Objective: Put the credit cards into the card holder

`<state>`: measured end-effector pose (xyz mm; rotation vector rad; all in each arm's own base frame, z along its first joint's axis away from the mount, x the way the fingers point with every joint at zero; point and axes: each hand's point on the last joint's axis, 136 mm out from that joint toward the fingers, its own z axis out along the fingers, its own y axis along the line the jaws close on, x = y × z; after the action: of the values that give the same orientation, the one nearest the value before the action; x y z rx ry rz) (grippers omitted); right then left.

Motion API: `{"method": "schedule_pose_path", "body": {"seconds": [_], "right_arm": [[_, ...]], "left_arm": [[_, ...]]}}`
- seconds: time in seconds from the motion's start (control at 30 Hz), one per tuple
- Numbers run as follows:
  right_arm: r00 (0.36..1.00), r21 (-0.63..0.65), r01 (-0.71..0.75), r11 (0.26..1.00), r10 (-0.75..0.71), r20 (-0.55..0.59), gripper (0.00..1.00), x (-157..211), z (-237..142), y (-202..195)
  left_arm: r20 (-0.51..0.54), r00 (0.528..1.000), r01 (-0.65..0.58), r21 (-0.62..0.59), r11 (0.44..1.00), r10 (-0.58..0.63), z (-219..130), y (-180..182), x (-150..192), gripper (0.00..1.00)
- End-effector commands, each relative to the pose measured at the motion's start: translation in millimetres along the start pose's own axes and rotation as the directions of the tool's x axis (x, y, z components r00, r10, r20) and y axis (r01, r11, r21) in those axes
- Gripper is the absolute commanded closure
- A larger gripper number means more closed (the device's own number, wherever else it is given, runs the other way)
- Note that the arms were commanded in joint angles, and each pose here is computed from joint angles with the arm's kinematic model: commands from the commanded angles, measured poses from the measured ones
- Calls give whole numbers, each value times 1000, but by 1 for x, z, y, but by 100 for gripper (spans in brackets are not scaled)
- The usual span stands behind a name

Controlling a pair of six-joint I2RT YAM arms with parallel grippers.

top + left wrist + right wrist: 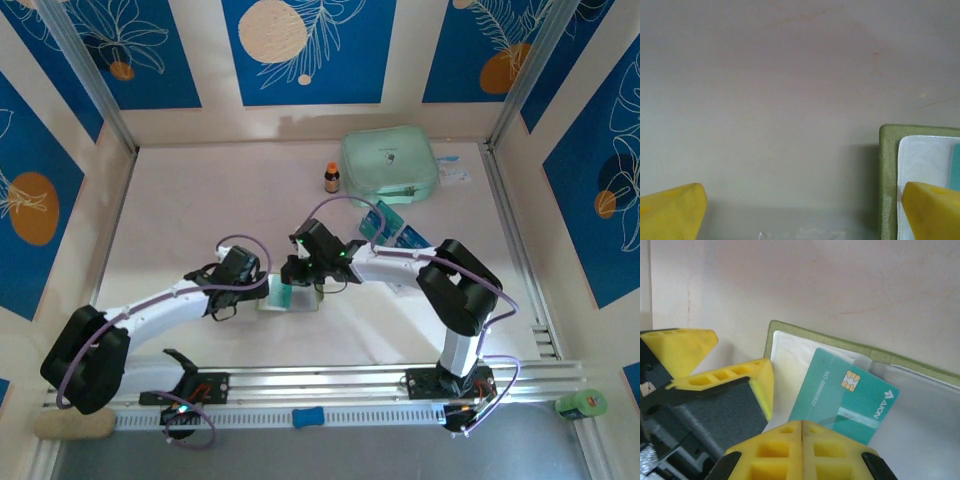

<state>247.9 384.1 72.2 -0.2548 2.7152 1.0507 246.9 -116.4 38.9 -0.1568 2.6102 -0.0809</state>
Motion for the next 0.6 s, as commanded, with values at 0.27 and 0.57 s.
{"method": "schedule_pose_path", "body": {"seconds": [0.27,0.57], "right_arm": [[998,76,-2,997,7,-63,100,14,12,-29],[994,97,6,995,5,-113,100,21,31,-33]], "left_arm": [[-22,999,31,-58,998,-32,9,18,16,0],[-27,999,31,-50,998,-33,13,15,17,0]]}}
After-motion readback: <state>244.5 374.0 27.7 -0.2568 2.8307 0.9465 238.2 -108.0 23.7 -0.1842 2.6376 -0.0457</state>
